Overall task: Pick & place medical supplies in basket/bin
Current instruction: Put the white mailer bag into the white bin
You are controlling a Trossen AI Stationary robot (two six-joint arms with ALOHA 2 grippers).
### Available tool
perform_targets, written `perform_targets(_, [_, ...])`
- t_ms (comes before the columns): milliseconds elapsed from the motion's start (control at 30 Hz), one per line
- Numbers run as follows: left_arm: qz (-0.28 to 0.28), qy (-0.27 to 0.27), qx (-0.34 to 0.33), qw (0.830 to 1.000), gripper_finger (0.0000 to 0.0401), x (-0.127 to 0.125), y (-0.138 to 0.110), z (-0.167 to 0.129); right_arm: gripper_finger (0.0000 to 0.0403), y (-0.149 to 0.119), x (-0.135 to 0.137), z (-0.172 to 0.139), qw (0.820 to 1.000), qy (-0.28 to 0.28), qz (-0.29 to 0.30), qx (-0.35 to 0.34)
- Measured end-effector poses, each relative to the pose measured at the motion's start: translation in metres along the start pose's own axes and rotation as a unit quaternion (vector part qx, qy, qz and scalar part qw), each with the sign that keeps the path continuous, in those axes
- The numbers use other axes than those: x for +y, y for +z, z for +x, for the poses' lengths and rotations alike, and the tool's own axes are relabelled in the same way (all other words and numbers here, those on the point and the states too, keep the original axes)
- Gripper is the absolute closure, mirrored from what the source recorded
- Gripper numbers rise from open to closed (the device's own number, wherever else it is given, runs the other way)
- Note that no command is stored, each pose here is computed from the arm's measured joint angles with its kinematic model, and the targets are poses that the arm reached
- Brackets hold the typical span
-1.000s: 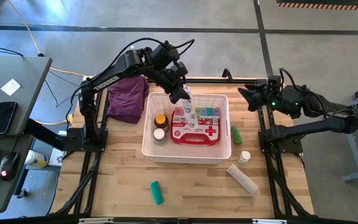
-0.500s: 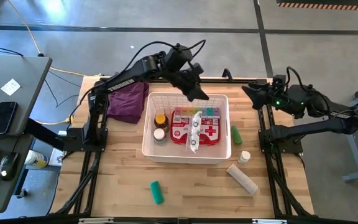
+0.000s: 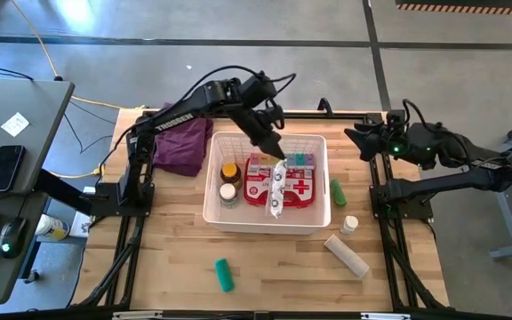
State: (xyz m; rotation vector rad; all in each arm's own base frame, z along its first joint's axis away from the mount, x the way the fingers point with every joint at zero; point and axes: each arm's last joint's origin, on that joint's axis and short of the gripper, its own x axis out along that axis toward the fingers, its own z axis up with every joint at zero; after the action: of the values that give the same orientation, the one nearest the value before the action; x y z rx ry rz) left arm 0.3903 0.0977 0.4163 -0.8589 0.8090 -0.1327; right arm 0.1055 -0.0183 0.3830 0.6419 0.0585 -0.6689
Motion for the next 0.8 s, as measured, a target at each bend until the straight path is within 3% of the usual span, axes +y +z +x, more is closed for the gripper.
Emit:
perform_targets(167, [-0.051, 0.068, -0.010, 0.996, 0.0148, 0.000, -0.007, 0.005, 0.0137, -0.005, -0.004, 0.000, 1.000, -0.018, 0.011, 0.022])
perform_targets(433, [-0.067, 0.108, 0.004, 0.992, 0.0087, -0.018, -0.024, 0.031, 0.0137, -0.010, -0.005, 0.001, 0.998, -0.009, 0.000, 0.067])
perform_targets(600, [-0.095, 0.181, -0.001, 0.979, 0.0056, -0.011, -0.029, 0.049, 0.0137, -0.010, -0.005, 0.001, 0.998, -0.007, -0.001, 0.068])
perform_targets(800, [-0.130, 0.219, -0.038, 0.966, 0.0033, -0.011, -0.029, 0.056, 0.0137, -0.013, -0.005, 0.001, 0.995, 0.016, -0.008, 0.102])
